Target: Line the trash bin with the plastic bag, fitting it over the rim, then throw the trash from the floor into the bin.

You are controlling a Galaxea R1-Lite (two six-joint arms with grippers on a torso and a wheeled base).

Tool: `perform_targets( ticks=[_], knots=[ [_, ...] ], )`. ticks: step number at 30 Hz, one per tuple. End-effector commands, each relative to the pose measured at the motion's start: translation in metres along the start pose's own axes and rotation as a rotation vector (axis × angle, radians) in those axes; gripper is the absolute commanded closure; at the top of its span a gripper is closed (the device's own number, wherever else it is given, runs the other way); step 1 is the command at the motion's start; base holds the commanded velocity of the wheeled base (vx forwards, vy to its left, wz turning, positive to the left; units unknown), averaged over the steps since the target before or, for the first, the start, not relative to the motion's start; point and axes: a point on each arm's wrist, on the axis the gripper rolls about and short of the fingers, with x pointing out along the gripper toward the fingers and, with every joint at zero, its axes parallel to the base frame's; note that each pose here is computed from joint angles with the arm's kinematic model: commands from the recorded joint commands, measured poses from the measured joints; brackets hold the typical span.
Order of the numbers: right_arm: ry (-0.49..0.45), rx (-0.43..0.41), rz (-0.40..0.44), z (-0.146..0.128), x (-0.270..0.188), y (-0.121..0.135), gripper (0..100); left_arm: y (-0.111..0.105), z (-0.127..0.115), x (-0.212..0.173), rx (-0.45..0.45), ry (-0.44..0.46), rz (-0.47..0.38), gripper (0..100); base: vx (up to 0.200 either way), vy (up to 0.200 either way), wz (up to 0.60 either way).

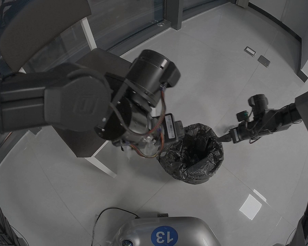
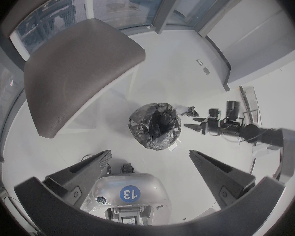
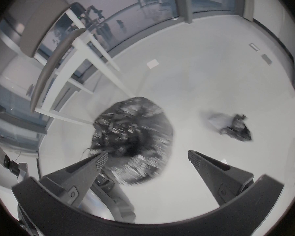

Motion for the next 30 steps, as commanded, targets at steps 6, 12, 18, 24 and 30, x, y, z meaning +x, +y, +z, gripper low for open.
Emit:
perform_targets(
  ticks=[6,12,18,24,30],
  knots=[
    [0.012,0.036,-0.178,-0.045,-0.072,-0.069,0,-0.047,-0.041,0.041,0.125,0.079,-0.014,0,0.0,-0.067,0.0],
    [0.006,0.042,-0.211,-0.057,-0.079,-0.082,0,-0.048,-0.04,0.037,0.143,0.057,-0.003,0,0.0,-0.2,0.0],
    [0.011,0.047,-0.214,-0.059,-0.077,-0.084,0,-0.048,-0.039,0.037,0.141,0.057,-0.001,0,0.0,-0.2,0.0],
    [-0.006,0.033,-0.217,-0.057,-0.076,-0.084,0,-0.043,-0.034,0.035,0.126,0.047,0.005,0,0.0,-0.2,0.0],
    [-0.015,0.01,-0.205,-0.05,-0.074,-0.076,0,-0.034,-0.022,0.022,0.108,0.026,0.011,0,0.0,-0.133,0.0]
  ],
)
